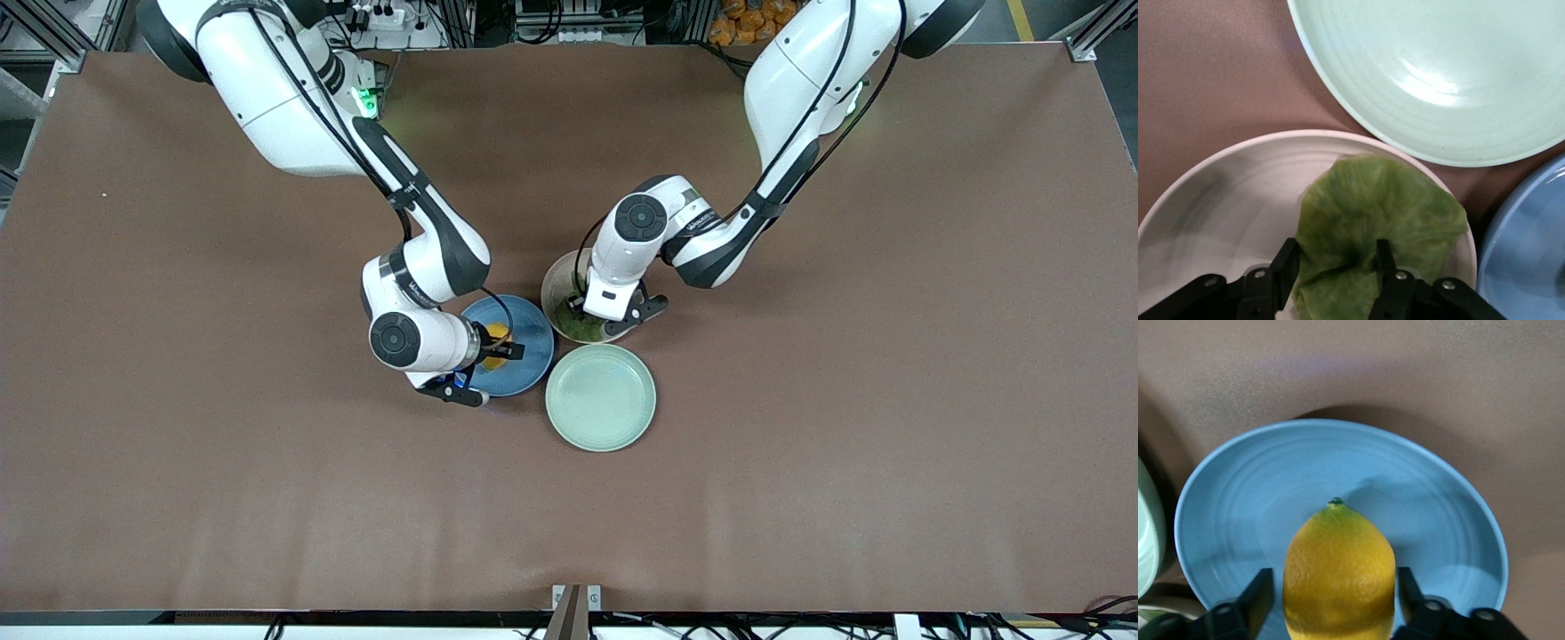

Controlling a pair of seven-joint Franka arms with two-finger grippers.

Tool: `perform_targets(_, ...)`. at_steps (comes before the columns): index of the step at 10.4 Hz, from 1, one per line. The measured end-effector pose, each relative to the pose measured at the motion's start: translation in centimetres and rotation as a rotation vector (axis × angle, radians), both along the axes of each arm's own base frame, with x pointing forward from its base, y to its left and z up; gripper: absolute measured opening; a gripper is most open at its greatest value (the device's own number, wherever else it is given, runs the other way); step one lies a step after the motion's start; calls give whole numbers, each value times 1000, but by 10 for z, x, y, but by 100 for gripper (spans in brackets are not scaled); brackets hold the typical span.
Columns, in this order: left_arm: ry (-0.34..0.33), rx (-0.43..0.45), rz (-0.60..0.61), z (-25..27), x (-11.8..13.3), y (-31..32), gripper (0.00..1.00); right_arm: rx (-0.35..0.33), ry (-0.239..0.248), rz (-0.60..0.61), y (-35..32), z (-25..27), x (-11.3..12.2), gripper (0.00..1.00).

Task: Pick lemon and lettuce from blue and beige plates
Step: 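Close the right gripper on the lemon while the left gripper grasps lettuce, then lift the lemon with the right gripper while the left gripper lifts lettuce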

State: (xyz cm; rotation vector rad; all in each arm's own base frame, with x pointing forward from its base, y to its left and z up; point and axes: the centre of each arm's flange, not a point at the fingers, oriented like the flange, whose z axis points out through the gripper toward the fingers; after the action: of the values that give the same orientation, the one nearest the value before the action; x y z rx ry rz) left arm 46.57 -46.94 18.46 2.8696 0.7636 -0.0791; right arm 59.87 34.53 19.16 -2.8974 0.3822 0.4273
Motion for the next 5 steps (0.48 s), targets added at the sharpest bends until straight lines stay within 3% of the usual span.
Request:
perform_targets(1, 3, 1, 1, -4, 0, 0, 53, 2, -3, -2, 0, 2, 1, 63)
perform_targets(4, -7, 11, -2, -7, 0, -2, 47, 4, 17, 4, -3, 23, 11, 63)
perform_targets(5, -17, 9, -3, -6, 1, -3, 37, -1, 49, 6, -13, 41, 19, 63)
